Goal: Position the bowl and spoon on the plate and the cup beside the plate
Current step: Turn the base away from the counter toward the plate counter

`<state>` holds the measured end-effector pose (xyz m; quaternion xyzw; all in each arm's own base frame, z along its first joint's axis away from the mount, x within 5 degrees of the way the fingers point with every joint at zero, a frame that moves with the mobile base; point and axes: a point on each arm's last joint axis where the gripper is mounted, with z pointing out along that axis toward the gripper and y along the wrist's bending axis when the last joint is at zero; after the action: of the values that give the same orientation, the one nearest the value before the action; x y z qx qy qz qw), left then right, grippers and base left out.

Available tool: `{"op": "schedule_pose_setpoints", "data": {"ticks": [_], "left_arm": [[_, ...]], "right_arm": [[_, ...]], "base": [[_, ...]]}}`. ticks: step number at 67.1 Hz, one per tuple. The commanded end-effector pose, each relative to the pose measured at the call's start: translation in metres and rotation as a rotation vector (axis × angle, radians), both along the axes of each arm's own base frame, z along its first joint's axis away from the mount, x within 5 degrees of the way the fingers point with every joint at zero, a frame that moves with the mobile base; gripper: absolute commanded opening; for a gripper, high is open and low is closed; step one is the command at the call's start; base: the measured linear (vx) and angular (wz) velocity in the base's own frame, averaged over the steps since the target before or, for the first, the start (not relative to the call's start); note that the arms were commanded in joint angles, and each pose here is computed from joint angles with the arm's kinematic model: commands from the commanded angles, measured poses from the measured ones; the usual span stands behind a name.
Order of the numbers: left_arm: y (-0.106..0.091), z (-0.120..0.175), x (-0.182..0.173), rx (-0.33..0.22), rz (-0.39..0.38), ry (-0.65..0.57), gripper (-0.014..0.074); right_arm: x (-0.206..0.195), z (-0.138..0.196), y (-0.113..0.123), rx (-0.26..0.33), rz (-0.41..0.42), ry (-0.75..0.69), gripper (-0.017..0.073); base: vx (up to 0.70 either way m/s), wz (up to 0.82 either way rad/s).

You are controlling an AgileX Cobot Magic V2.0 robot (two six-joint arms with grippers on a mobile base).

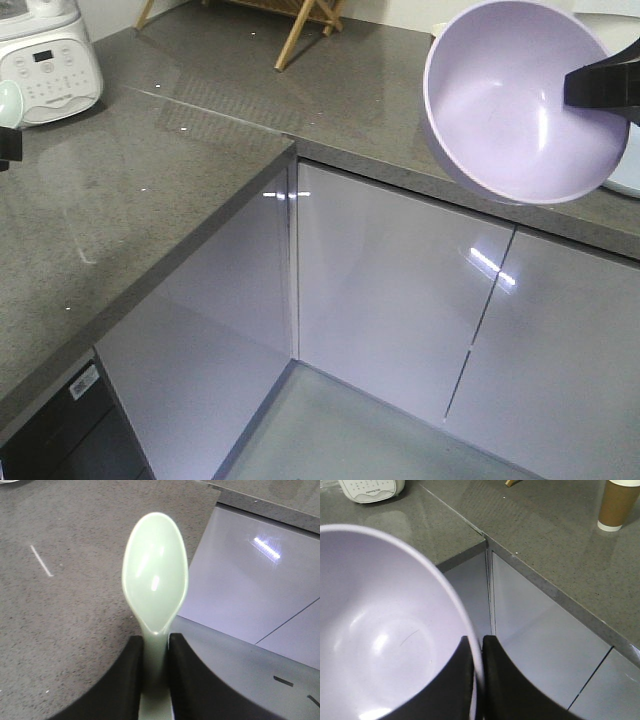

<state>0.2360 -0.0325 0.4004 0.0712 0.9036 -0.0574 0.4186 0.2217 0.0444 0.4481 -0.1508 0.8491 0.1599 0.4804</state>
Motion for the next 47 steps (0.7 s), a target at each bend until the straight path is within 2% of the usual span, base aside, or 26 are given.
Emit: {"op": "schedule_pose_setpoints", "data": {"ticks": [1, 47], "left_arm": [[-0.0011, 0.0157, -0.0023, -0.033, 0.007, -0.094, -0.0006], [-0.0011, 0.0157, -0.0023, -0.033, 0.007, -0.094, -0.0006]], "right_arm": [[-0.0056, 0.0189, -0.0016, 0.033, -0.023, -0.105, -0.0004], [-0.0056, 0.0189, -0.0016, 0.033, -0.023, -0.105, -0.0004]], "base": [[-0.01, -0.2], [-0.01, -0.21]]}}
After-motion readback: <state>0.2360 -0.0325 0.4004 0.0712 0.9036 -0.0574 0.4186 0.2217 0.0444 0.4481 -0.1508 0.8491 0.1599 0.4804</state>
